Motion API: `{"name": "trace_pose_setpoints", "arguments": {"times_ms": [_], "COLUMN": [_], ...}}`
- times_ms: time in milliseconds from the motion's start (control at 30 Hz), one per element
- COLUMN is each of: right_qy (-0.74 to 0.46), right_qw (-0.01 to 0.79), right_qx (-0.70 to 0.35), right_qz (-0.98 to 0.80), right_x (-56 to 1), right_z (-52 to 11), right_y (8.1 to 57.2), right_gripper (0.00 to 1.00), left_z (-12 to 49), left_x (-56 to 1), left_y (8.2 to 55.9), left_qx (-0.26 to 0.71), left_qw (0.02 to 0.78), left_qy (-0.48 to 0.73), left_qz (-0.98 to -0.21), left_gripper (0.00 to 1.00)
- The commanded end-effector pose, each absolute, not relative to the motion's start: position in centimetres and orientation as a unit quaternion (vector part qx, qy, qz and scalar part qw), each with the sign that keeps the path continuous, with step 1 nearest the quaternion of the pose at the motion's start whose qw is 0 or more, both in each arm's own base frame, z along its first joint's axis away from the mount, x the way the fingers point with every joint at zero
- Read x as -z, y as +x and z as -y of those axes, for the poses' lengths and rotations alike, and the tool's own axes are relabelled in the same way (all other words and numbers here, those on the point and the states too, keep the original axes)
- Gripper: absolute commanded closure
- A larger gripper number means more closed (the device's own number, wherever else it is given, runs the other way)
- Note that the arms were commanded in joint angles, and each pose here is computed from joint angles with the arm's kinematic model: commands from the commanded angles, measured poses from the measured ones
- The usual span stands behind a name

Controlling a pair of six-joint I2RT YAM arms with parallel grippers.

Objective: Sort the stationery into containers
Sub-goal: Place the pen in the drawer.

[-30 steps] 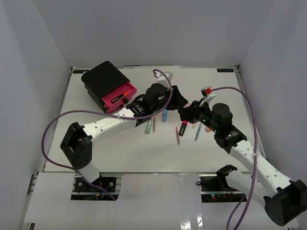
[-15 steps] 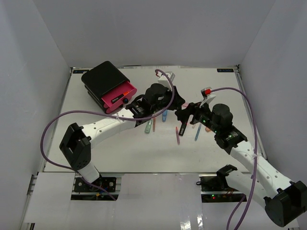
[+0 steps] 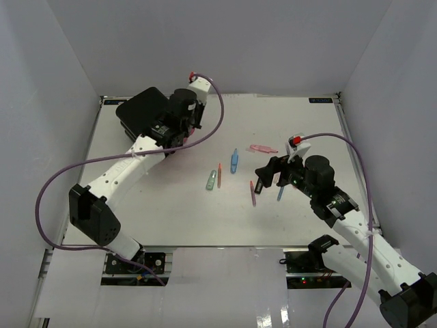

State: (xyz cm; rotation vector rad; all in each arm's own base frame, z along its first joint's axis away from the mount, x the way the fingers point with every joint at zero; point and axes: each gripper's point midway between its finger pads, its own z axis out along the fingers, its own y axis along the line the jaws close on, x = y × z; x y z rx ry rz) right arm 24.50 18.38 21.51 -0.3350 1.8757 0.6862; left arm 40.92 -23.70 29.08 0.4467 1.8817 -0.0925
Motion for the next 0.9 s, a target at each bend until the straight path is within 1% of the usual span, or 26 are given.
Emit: {"name": "trace_pose_setpoints", "arguments": {"times_ms": [0,33,67,100,200,367,433,567,600,700,733,867], "right_qy": [-0.147,-0.148,-0.149,-0.15,-0.151,-0.144,-0.143,-0.141,-0.139,-0.133,-0.13,-0.109], "right_qw": [0.528,0.527,0.524,0.522,0.519,0.522,0.522,0.519,0.519,0.514,0.51,0.487], "right_qx": [-0.265,-0.265,-0.267,-0.268,-0.271,-0.263,-0.262,-0.258,-0.255,-0.25,-0.248,-0.225], "right_qz": [-0.793,-0.794,-0.795,-0.796,-0.797,-0.798,-0.799,-0.803,-0.804,-0.81,-0.813,-0.837], "right_x": [-20.5,-20.4,-20.2,-20.1,-19.9,-19.5,-19.3,-18.9,-18.8,-18.4,-18.2,-17.3], "right_z": [-17.7,-17.7,-17.9,-17.9,-18.0,-17.5,-17.4,-17.2,-17.1,-16.9,-16.9,-16.4], "right_y": [24.4,24.5,24.4,24.4,24.2,24.1,24.1,24.0,24.0,24.0,24.1,24.7], "right_gripper": [0.1,0.1,0.1,0.1,0.1,0.1,0.1,0.1,0.1,0.1,0.09,0.09], "left_z": [17.9,17.4,16.4,16.3,14.5,14.0,13.3,12.4,12.4,12.6,12.7,12.9], "left_x": [-32.5,-32.2,-32.2,-31.0,-29.8,-26.4,-25.1,-23.8,-23.8,-24.6,-25.0,-27.2], "left_y": [42.3,42.8,43.4,44.1,45.8,47.3,47.7,48.0,47.9,47.8,47.8,47.1], "left_qx": [-0.056,-0.066,-0.083,-0.091,-0.115,-0.099,-0.106,-0.109,-0.108,-0.102,-0.097,-0.08], "left_qw": [0.576,0.57,0.562,0.547,0.527,0.494,0.48,0.468,0.467,0.475,0.48,0.501], "left_qy": [0.223,0.23,0.24,0.251,0.255,0.264,0.26,0.256,0.255,0.251,0.246,0.236], "left_qz": [-0.785,-0.786,-0.787,-0.793,-0.803,-0.823,-0.831,-0.839,-0.839,-0.837,-0.836,-0.829], "left_gripper": [0.81,0.8,0.77,0.75,0.73,0.68,0.64,0.63,0.58,0.49,0.43,0.33]}}
